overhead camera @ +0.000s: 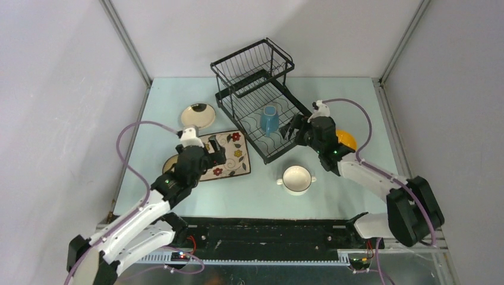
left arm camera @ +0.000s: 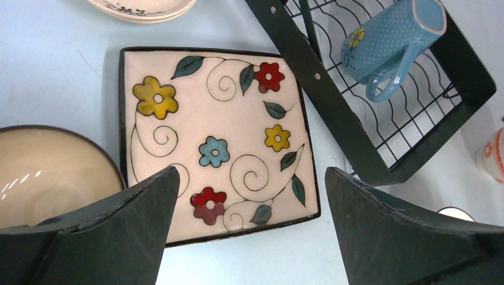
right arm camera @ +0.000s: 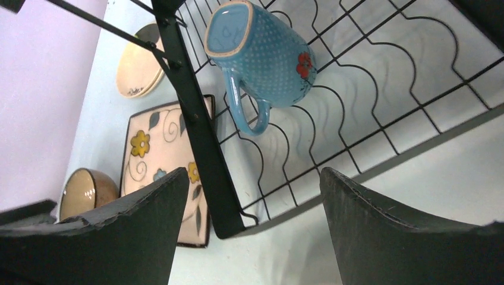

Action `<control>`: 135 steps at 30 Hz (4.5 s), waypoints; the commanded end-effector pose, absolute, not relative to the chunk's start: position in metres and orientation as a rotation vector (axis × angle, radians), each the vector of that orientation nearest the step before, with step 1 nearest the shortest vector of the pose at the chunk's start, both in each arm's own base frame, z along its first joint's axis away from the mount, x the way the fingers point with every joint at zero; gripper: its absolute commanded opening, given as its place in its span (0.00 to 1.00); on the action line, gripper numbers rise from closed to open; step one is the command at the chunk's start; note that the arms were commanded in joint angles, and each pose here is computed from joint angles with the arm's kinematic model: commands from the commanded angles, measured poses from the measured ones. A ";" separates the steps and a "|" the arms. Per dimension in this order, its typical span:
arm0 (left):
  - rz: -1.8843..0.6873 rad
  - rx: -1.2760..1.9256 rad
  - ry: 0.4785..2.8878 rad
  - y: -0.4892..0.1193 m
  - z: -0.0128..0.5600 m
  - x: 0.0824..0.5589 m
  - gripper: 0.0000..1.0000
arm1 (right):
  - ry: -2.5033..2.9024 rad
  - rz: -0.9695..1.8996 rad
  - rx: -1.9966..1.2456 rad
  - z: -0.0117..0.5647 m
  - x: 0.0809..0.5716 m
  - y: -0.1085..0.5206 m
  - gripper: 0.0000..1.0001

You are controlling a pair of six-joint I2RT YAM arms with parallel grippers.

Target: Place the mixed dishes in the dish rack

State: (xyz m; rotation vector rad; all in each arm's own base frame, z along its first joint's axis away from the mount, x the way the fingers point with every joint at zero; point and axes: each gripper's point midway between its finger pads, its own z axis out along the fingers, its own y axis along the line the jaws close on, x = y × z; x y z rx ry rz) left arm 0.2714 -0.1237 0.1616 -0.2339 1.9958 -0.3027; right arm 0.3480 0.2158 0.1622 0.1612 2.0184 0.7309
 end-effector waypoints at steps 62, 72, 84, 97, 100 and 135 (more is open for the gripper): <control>-0.309 -0.428 1.922 -0.092 0.150 0.253 1.00 | 1.678 1.055 0.809 0.125 0.645 0.303 0.42; -0.330 -0.420 1.932 -0.097 0.151 0.254 1.00 | 1.687 1.015 0.598 0.176 0.572 0.271 0.43; -0.345 -0.416 1.931 -0.097 0.159 0.253 1.00 | 1.929 0.873 0.268 0.216 0.432 0.222 0.50; -0.348 -0.321 2.027 -0.109 0.153 0.249 1.00 | 2.137 0.823 0.198 0.193 0.344 0.170 0.73; -0.327 -0.386 2.039 -0.101 0.150 0.251 1.00 | 2.135 0.788 0.140 0.190 0.336 0.166 0.82; 0.027 -1.336 2.051 0.050 0.087 0.216 0.98 | 2.048 0.609 -0.217 0.172 0.291 0.244 0.93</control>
